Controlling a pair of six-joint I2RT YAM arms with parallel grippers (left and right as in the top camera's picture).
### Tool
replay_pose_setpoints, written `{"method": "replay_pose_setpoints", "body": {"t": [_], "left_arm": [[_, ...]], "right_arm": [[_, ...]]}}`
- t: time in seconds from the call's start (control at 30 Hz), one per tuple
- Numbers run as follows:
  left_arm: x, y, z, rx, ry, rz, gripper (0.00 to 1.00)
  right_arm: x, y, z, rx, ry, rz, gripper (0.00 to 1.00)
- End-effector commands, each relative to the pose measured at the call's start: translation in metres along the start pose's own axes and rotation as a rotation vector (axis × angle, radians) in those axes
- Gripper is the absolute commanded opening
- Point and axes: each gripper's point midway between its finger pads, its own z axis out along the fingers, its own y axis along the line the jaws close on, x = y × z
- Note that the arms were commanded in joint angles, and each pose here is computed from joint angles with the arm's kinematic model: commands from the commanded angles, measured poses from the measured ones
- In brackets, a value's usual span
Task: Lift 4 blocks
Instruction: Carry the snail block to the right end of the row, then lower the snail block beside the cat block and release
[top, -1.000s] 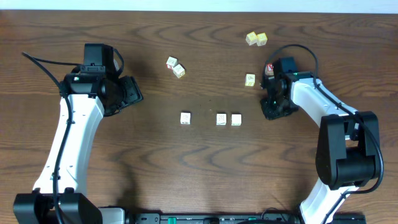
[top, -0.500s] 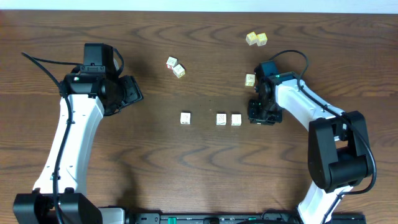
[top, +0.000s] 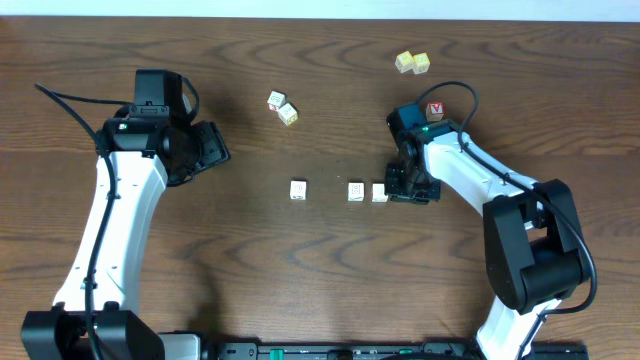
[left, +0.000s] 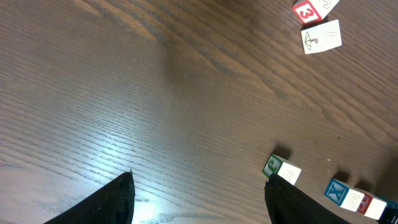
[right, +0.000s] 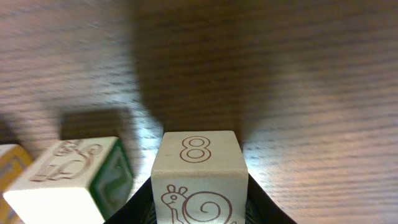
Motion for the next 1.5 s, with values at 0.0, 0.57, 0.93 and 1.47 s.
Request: {"method": "replay_pose_setpoints", "body": {"t": [0.0,0.57,0.93,1.47], "left_arm": [[0.001,0.000,0.000,0.006,0.004,0.009,0.68],[0.001,0.000,0.000,0.006,0.005,0.010,0.68],[0.001,0.000,0.000,0.006,0.004,0.010,0.68],[0.001,0.000,0.000,0.006,0.005,0.010,0.68]], "right_arm": [[0.000,-0.001,0.002,0.027,0.003,0.008,0.19],[-0.007,0.004,0.002,0.008,-0.028,-0.049,0.21],[-0.002,0.010,0.002,0.018,-0.025,-0.096,0.25],[-0.004,0.005,0.002,0.058,-0.039,-0.107,0.34]]}}
